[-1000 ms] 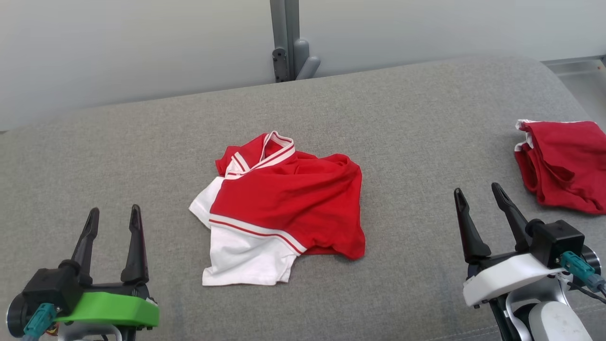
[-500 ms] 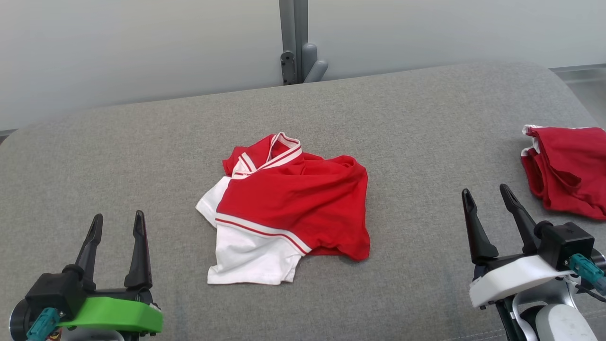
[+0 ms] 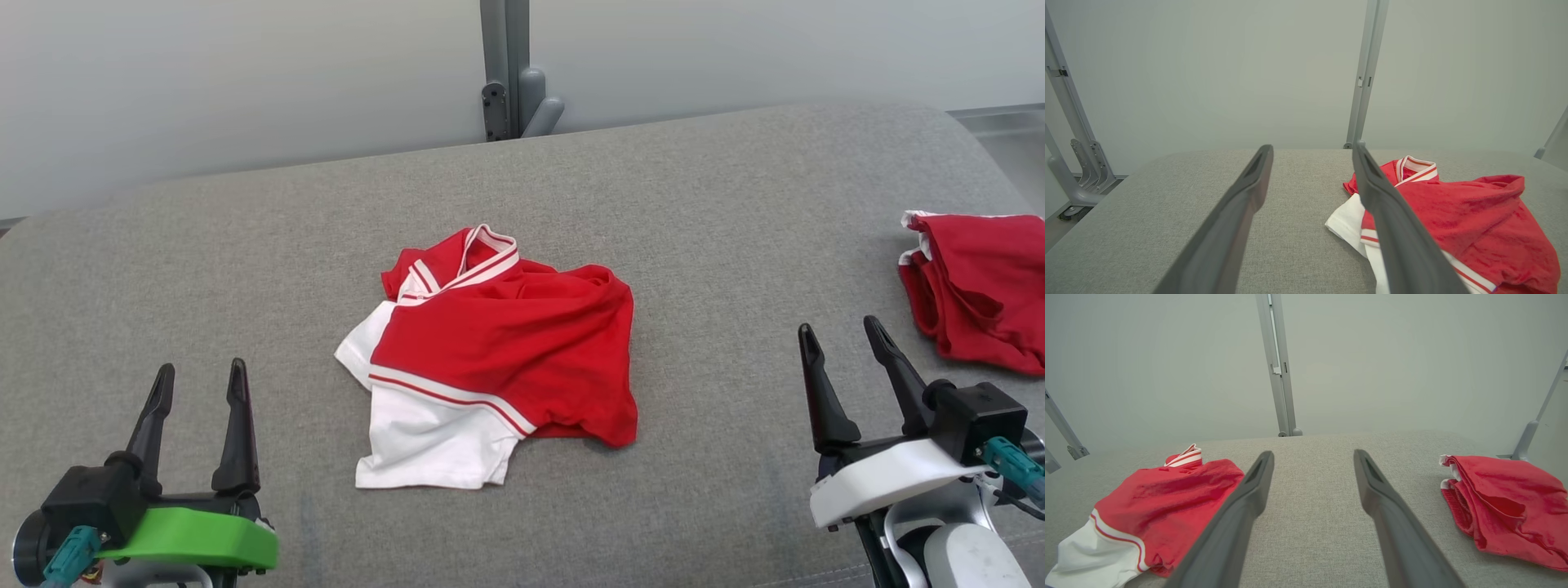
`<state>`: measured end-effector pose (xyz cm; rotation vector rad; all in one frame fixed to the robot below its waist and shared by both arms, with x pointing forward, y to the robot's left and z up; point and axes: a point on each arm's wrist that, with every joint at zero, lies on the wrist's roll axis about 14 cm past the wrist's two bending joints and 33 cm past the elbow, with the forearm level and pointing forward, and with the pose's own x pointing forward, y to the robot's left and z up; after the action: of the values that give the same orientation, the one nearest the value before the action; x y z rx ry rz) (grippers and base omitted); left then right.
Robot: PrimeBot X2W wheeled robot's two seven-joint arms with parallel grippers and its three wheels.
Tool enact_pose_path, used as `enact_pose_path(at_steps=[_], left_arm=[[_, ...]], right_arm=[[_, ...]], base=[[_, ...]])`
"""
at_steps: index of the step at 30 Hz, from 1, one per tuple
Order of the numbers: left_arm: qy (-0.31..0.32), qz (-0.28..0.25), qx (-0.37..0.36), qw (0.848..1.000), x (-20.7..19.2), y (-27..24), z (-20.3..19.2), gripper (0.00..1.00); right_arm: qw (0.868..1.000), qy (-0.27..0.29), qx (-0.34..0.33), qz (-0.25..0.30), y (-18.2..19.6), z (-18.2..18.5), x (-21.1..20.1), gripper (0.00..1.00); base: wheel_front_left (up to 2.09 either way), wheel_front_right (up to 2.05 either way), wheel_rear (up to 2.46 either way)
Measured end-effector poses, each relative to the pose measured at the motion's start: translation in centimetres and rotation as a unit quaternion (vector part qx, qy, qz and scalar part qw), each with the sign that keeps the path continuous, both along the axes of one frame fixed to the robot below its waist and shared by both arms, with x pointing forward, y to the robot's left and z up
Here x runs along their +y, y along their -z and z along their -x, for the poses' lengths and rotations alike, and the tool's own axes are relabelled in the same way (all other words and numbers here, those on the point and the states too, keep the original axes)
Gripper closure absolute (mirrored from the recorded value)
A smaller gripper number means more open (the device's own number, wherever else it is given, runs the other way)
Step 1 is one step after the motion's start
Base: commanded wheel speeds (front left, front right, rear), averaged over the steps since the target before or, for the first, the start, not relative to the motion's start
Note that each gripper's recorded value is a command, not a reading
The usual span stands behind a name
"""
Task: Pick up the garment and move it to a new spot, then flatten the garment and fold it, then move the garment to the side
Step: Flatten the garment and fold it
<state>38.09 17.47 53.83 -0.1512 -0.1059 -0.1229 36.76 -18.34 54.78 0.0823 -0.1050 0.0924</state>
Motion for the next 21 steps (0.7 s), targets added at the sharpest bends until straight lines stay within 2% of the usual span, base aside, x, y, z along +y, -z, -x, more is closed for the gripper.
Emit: enact_pose_path(at_steps=[7,10,13,17,21], left_arm=[[0.000,0.002,0.001,1.000,-0.1,0.0,-0.2,0.00],[0.002,0.002,-0.002,1.000,-0.2,-0.2,-0.6,0.00],[0.006,0.004,-0.013,1.000,-0.4,-0.7,-1.4,0.00],[0.007,0.009,-0.020,1.000,-0.6,-0.9,-2.0,0.00],[-0.001,0.012,-0.021,1.000,-0.3,-0.6,-2.4,0.00]], right_arm=[[1.000,-0.010,0.002,0.000,0.2,-0.2,0.7,0.00],[0.999,-0.046,0.009,0.004,0.6,-0.6,3.0,0.00],[0.993,-0.112,0.025,0.011,1.4,-1.1,7.1,0.00],[0.972,-0.225,0.058,0.018,3.4,-0.9,14.2,0.00],[0.941,-0.321,0.099,0.034,6.2,-0.1,19.8,0.00]], base=[[0.00,0.00,0.00],[0.00,0.00,0.00],[0.00,0.00,0.00],[0.00,0.00,0.00],[0.00,0.00,0.00]])
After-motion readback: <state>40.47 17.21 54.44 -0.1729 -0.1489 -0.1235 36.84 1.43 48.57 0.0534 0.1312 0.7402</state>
